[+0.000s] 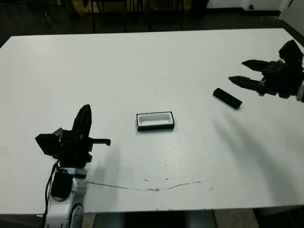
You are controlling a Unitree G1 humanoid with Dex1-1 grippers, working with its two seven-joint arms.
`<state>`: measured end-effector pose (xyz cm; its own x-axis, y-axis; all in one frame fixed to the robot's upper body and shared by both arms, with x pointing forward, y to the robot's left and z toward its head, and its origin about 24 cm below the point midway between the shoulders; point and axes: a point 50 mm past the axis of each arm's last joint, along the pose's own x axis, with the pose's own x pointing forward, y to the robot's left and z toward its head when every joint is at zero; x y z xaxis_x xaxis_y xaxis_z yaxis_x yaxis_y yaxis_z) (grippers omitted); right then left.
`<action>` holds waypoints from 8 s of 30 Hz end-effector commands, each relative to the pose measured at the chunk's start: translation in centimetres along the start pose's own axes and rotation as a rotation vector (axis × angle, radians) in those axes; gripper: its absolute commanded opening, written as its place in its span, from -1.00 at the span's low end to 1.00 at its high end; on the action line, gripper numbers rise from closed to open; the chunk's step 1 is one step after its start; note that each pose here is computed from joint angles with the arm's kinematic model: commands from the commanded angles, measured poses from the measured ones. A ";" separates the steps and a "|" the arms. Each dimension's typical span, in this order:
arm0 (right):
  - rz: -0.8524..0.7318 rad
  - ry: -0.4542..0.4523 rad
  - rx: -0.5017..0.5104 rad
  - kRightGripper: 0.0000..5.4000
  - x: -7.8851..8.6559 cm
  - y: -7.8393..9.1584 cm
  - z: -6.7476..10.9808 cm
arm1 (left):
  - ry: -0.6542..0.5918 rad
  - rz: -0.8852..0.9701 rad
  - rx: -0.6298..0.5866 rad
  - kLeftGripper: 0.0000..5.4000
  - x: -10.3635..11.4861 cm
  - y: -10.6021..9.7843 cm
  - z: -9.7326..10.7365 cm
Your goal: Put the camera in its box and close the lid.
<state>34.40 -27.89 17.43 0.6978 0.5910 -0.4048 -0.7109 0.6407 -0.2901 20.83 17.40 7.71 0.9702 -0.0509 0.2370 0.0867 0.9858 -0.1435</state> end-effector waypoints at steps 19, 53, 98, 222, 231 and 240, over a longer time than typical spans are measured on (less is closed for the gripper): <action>-0.018 0.045 0.125 0.99 1.6 0.6 -3.0 | 0.024 -0.003 0.015 -1.00 0.0 0.3 -0.6; -0.051 0.215 0.277 0.99 2.4 2.2 -8.2 | 0.036 -0.003 -0.012 -1.00 -0.3 0.7 -0.7; -0.144 0.295 0.191 -0.61 2.6 4.1 -9.5 | 0.037 -0.008 -0.004 -1.00 -0.4 0.8 -0.6; 0.782 0.249 -0.485 -0.85 11.8 10.4 3.7 | 0.035 -0.009 -0.011 -1.00 -0.4 -0.1 -1.2; 0.814 0.262 -0.509 -0.85 12.0 10.7 3.5 | 0.038 -0.005 -0.017 -1.00 -0.4 -0.2 -1.2; 0.813 0.288 -0.521 -0.85 12.2 10.7 4.0 | 0.034 -0.010 -0.008 -1.00 -0.5 -0.2 -1.3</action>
<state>35.69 -12.09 12.99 -0.0061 0.5840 -0.8117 -0.9600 -0.2307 -0.1588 20.92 16.84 7.08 0.9685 -0.0711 0.2387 0.1095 0.9823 -0.1518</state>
